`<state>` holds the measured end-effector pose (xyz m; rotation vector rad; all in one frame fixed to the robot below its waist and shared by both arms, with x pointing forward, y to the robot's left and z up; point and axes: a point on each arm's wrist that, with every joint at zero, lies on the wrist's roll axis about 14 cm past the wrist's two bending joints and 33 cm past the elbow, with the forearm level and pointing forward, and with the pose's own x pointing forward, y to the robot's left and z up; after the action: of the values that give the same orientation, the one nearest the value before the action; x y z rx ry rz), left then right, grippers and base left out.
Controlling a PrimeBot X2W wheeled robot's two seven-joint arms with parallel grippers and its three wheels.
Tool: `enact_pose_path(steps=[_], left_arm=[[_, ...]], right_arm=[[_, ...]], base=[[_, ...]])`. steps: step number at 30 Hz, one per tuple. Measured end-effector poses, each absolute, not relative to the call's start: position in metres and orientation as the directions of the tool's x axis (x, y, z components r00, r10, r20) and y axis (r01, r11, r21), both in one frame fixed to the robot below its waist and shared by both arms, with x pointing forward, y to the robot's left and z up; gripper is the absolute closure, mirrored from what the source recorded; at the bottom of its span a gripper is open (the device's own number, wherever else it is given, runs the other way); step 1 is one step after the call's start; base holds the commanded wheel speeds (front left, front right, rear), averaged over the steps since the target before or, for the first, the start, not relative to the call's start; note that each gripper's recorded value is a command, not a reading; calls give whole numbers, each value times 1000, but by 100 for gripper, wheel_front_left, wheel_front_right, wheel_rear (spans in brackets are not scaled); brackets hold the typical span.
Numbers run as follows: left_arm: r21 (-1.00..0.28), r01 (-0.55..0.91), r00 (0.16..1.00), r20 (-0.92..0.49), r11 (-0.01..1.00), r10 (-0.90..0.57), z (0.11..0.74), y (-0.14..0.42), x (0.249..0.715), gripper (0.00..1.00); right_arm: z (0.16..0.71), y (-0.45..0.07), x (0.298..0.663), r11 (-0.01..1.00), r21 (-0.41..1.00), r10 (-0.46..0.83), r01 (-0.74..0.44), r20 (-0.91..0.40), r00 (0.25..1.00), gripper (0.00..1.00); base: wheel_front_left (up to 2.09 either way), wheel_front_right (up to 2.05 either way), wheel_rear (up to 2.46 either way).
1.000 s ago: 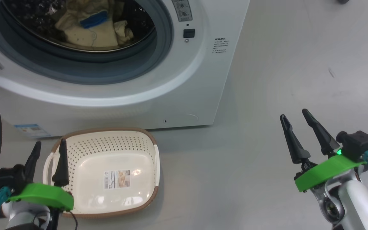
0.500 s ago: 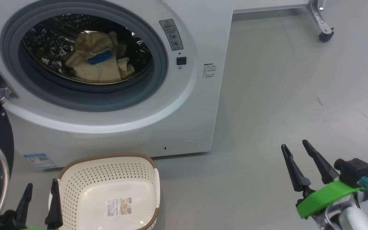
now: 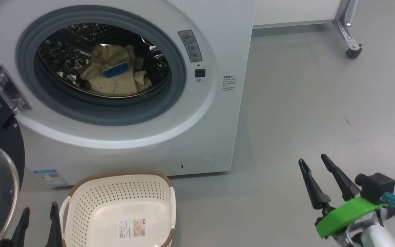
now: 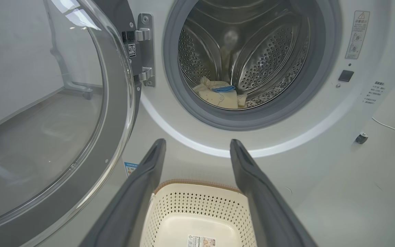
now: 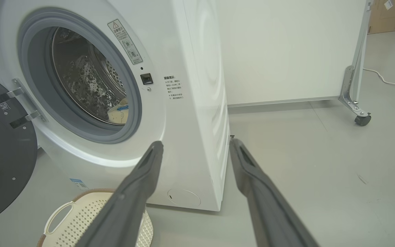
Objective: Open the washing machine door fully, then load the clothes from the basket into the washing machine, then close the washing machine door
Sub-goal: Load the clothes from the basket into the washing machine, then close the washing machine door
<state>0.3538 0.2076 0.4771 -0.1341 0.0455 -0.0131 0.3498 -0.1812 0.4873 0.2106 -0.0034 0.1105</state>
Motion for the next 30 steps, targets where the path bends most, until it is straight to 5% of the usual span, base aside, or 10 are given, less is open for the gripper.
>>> enact_pose_path(steps=[30], left_arm=[[-90, -58, 997, -48, 994, 54, 488, 224, 355, 0]], right_arm=[[487, -179, 349, 970, 215, 113, -113, 13, 993, 0]], base=[[0, 0, 0]])
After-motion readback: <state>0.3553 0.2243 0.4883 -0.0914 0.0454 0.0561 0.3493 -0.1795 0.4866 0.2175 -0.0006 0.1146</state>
